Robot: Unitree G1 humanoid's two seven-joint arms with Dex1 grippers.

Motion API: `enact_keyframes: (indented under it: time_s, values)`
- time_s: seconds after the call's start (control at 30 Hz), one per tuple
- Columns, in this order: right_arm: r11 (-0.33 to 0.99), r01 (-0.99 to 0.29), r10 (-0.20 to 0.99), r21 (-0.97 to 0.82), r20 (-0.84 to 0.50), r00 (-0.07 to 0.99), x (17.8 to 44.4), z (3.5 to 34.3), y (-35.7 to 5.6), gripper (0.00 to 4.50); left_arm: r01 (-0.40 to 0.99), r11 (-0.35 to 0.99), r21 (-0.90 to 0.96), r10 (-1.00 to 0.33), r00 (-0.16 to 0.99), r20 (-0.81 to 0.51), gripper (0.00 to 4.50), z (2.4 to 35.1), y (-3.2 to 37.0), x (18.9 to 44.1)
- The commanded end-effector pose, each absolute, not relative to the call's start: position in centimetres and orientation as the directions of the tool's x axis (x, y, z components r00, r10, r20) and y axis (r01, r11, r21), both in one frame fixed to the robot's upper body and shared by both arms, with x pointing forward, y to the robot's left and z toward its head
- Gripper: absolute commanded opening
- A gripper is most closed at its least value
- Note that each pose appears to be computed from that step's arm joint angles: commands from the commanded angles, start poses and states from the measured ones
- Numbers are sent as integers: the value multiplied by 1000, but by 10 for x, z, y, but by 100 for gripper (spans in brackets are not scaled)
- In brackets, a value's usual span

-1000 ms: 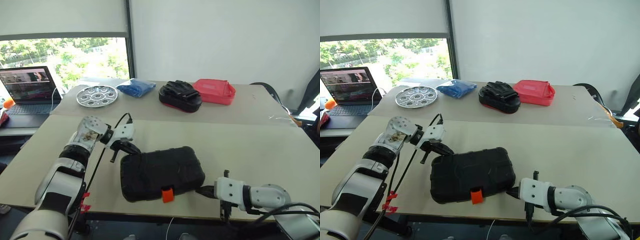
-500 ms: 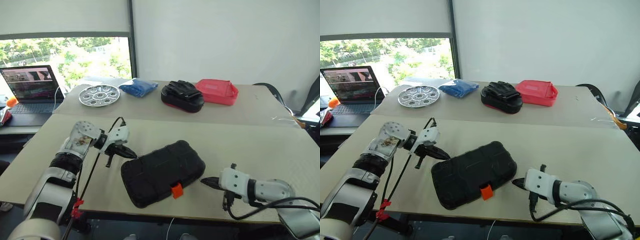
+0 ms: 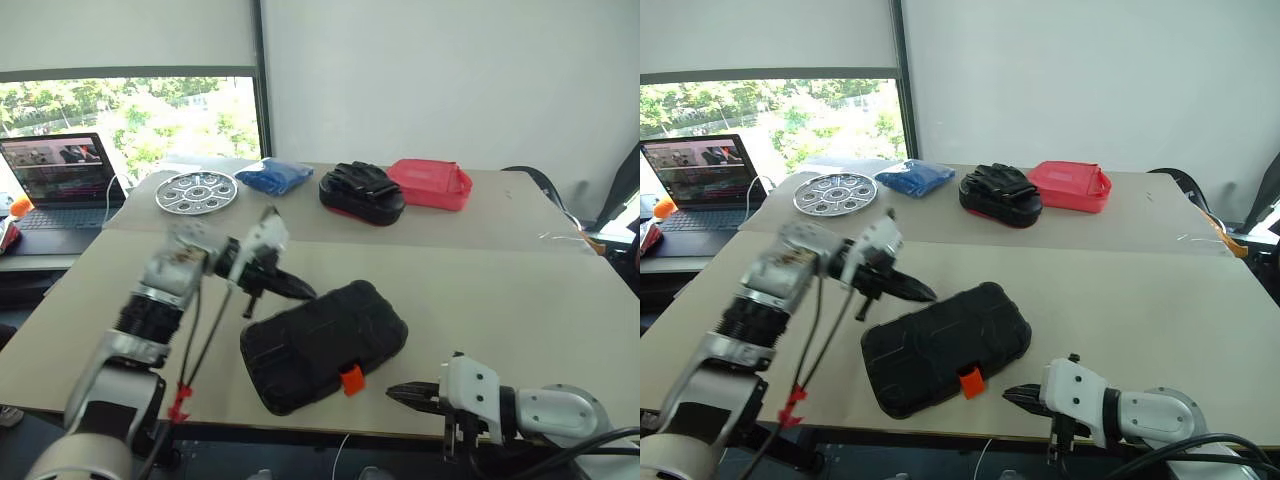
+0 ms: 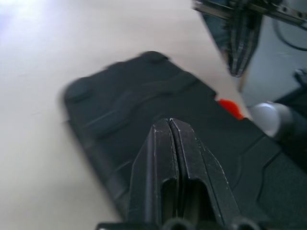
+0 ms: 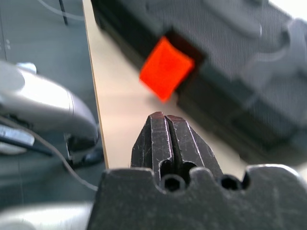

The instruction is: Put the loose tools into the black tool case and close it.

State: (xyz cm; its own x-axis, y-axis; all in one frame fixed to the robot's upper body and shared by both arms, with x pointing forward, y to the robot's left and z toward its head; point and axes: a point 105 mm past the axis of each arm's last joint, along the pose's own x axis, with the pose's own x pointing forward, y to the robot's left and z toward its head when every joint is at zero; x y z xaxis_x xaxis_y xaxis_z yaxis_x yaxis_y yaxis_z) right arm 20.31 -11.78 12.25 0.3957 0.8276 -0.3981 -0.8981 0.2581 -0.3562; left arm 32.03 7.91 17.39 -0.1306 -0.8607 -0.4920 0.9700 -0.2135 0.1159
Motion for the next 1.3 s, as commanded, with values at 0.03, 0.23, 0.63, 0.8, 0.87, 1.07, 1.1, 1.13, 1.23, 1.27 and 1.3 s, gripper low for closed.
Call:
enact_keyframes:
  time_s: [0.03,0.23,0.63,0.8,0.87,1.07,1.1,1.13,1.23,1.27,1.3]
  values:
    - [231,-900,846,-370,-381,374,203,125,-107,0,945,-271,185,-805,-117,-581,8,159,70,319]
    - [179,-913,867,-367,-379,322,205,120,-94,0,935,-274,223,-770,-74,-634,8,135,64,327]
    - [164,-899,849,-407,-406,338,225,104,-90,0,925,-302,230,-764,-91,-638,8,131,58,322]
    - [206,-881,849,-427,-370,377,232,108,-87,0,929,-296,220,-765,-92,-638,8,128,58,320]
    - [235,-865,842,-444,-351,410,239,111,-87,0,931,-294,216,-763,-93,-639,8,126,57,320]
    - [286,-840,822,-462,-332,462,245,108,-88,0,934,-295,201,-754,-98,-650,8,119,59,319]
    - [296,-836,819,-462,-328,471,245,106,-88,0,935,-293,198,-751,-97,-653,8,117,60,319]
    - [312,-830,815,-462,-319,484,245,105,-88,0,939,-288,191,-748,-95,-657,8,114,61,319]
    - [335,-821,810,-463,-304,502,244,104,-89,0,945,-275,177,-742,-92,-664,8,108,63,320]
    - [336,-820,810,-464,-302,502,244,103,-88,0,947,-271,172,-735,-88,-672,8,105,65,321]
    - [336,-819,810,-464,-301,503,244,102,-87,0,948,-268,168,-730,-86,-678,8,102,66,321]
